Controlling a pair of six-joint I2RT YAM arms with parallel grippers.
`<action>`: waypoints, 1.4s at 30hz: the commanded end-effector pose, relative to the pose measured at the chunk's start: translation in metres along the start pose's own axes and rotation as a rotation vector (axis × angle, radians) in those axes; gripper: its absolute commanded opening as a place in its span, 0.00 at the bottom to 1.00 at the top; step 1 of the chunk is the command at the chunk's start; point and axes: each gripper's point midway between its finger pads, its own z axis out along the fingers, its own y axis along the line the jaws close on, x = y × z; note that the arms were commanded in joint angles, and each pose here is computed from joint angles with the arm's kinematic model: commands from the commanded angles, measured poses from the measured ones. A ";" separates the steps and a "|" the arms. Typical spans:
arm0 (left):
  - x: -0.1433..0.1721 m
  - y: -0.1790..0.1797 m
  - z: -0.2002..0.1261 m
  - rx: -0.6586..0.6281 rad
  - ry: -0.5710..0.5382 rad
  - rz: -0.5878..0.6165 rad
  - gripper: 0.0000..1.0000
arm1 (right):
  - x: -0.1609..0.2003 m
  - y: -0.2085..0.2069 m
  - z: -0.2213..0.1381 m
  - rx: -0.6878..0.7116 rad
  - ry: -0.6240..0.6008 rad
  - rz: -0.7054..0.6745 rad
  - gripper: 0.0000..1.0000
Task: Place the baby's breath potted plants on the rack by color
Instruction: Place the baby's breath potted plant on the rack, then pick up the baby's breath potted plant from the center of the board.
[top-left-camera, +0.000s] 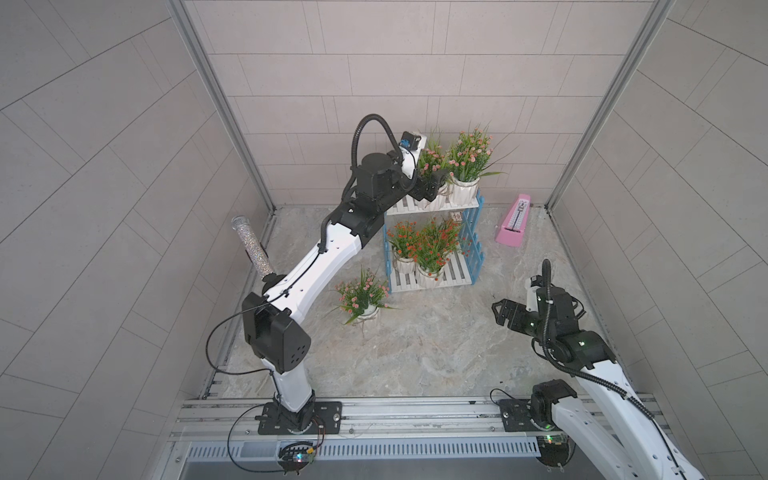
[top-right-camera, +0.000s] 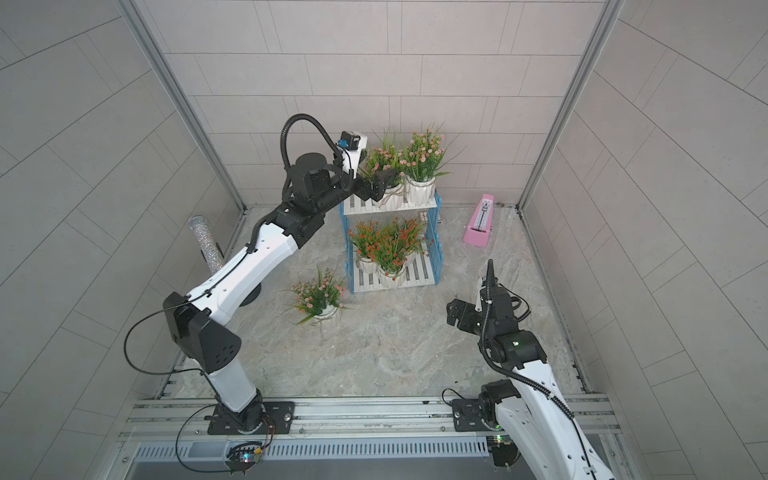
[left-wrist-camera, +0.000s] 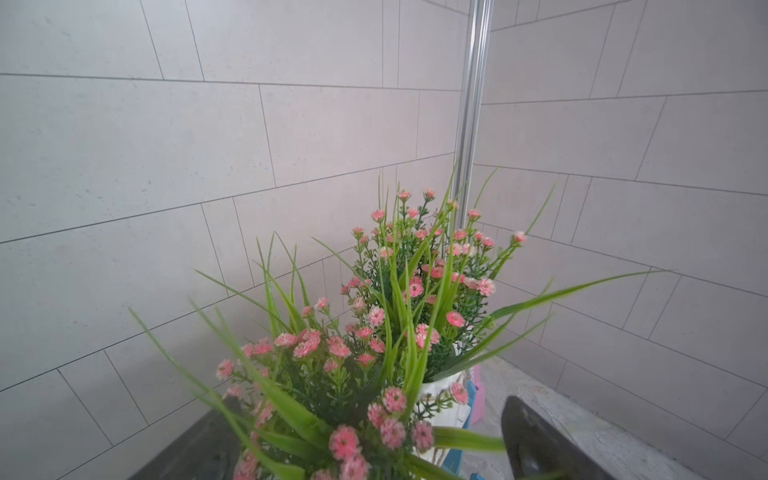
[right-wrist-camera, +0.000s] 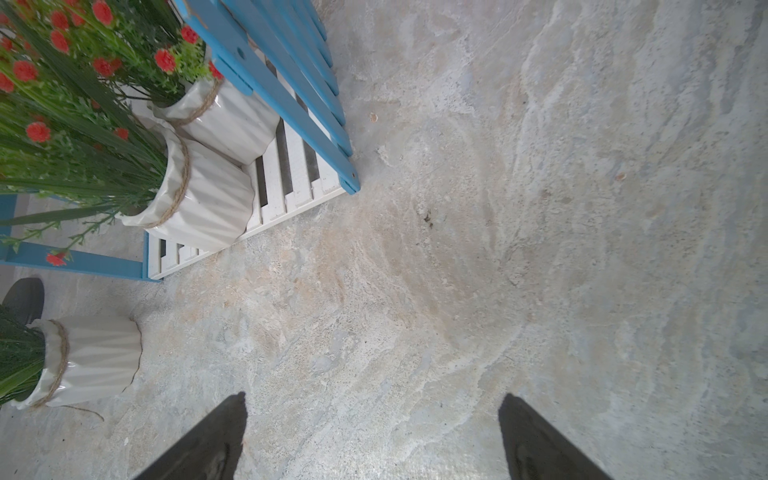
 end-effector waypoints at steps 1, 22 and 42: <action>-0.029 0.011 -0.032 -0.002 -0.086 -0.051 1.00 | 0.003 -0.002 0.001 0.008 -0.002 -0.014 0.99; 0.122 0.151 -0.202 -0.592 0.296 -0.315 1.00 | 0.012 0.093 0.012 -0.157 -0.006 -0.306 0.97; 0.295 0.090 -0.360 -0.889 0.685 -0.628 1.00 | 0.084 0.237 0.059 -0.614 0.040 -0.502 0.95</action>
